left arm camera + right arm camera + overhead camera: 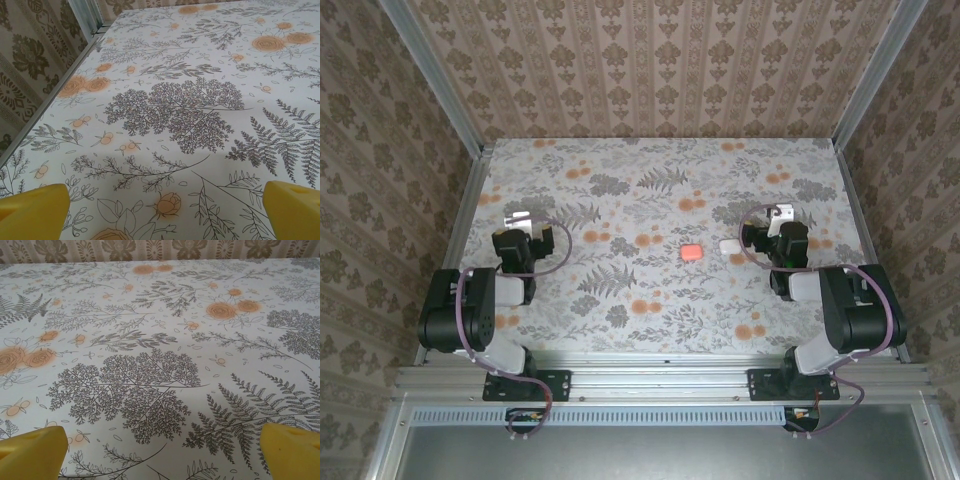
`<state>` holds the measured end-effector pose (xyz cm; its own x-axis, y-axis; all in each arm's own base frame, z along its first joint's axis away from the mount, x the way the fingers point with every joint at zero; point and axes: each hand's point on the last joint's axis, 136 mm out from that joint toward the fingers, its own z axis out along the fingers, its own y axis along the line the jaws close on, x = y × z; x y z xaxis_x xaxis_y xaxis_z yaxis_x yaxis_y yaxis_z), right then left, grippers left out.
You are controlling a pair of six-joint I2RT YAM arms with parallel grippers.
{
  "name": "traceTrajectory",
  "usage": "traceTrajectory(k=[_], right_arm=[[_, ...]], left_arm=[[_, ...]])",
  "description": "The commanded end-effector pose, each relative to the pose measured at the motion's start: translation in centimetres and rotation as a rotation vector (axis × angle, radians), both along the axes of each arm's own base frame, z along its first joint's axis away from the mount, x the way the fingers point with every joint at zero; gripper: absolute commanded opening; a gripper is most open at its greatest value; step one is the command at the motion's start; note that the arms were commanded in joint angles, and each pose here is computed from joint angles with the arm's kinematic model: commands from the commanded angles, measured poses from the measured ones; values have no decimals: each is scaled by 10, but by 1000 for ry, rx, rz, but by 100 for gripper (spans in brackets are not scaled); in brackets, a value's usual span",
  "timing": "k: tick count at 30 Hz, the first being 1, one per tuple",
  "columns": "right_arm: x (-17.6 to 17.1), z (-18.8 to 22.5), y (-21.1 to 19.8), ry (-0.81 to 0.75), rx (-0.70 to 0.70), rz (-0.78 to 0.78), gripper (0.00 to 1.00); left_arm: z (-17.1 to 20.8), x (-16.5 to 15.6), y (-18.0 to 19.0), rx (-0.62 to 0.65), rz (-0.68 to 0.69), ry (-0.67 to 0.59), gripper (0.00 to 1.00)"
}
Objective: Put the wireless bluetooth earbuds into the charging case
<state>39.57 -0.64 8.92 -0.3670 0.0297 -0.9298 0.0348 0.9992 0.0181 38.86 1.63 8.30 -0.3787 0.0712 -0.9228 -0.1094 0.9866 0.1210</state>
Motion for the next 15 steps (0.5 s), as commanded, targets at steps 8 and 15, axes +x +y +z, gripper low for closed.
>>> traceTrajectory(k=[8,15], right_arm=[[5,8,5,-23,20,17,100],[5,7,5,-22,20,17,100]], left_arm=[[13,8,-6,3,-30,-32,100],[13,8,-6,3,-30,-32,100]])
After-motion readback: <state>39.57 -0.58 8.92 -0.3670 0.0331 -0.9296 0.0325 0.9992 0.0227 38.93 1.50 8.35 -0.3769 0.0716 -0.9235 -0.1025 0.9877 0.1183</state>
